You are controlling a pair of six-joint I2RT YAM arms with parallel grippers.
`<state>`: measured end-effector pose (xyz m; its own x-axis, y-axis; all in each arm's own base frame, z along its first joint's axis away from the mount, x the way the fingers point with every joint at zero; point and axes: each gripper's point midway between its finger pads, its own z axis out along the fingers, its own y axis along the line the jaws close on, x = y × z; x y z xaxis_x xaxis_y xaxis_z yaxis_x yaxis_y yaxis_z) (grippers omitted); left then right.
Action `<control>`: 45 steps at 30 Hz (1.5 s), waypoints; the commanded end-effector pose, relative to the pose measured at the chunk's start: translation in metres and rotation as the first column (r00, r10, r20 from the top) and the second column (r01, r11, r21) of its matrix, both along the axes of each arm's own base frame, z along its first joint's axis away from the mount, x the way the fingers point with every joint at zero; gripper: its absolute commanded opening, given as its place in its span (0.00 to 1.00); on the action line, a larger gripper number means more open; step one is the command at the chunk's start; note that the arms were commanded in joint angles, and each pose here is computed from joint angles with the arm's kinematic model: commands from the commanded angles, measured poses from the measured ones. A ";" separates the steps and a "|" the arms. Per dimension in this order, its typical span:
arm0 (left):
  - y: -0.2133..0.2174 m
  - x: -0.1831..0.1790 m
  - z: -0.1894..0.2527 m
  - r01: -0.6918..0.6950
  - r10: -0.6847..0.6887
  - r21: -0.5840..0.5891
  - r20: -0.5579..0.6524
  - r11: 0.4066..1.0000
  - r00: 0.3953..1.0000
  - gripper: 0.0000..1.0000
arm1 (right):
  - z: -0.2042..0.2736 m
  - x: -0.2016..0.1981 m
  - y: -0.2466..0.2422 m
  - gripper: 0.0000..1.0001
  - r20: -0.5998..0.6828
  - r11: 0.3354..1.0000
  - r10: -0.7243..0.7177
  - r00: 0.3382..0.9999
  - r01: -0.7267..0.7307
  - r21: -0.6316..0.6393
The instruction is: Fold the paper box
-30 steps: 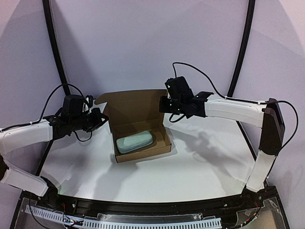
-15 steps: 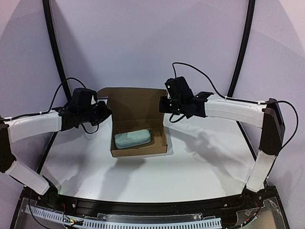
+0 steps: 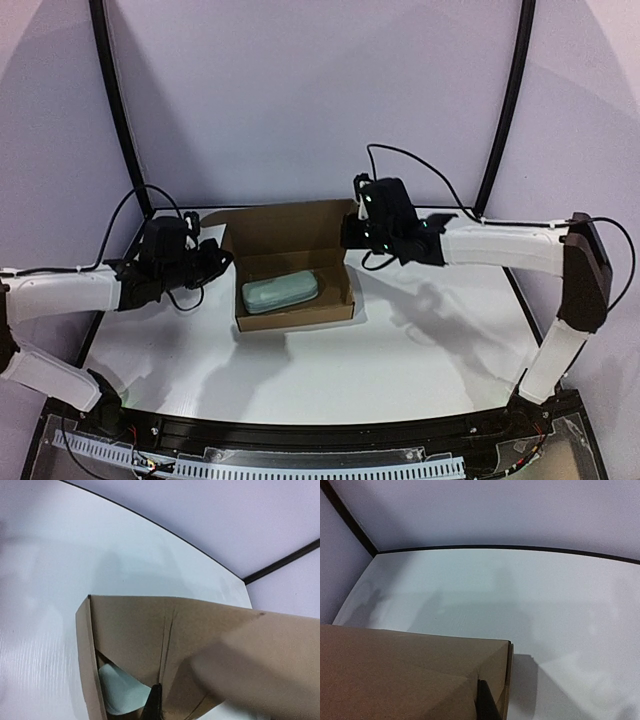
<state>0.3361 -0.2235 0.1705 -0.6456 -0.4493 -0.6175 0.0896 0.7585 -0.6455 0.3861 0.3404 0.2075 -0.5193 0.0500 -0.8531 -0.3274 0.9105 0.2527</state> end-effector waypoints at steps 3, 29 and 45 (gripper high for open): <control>-0.034 -0.076 -0.073 0.293 -0.292 -0.024 -0.193 0.956 0.937 0.01 | -0.043 -0.076 0.050 0.00 -0.035 0.925 0.365 0.930 -0.359 0.128; 0.044 -0.141 -0.029 0.141 -0.141 -0.012 -0.070 0.990 0.988 0.43 | -0.080 -0.103 0.031 0.00 0.075 0.893 0.449 0.891 -0.449 -0.015; 0.132 -0.123 0.031 -0.346 0.347 0.044 -0.023 0.937 0.938 0.99 | -0.089 -0.106 0.031 0.00 0.078 0.872 0.488 0.869 -0.484 -0.069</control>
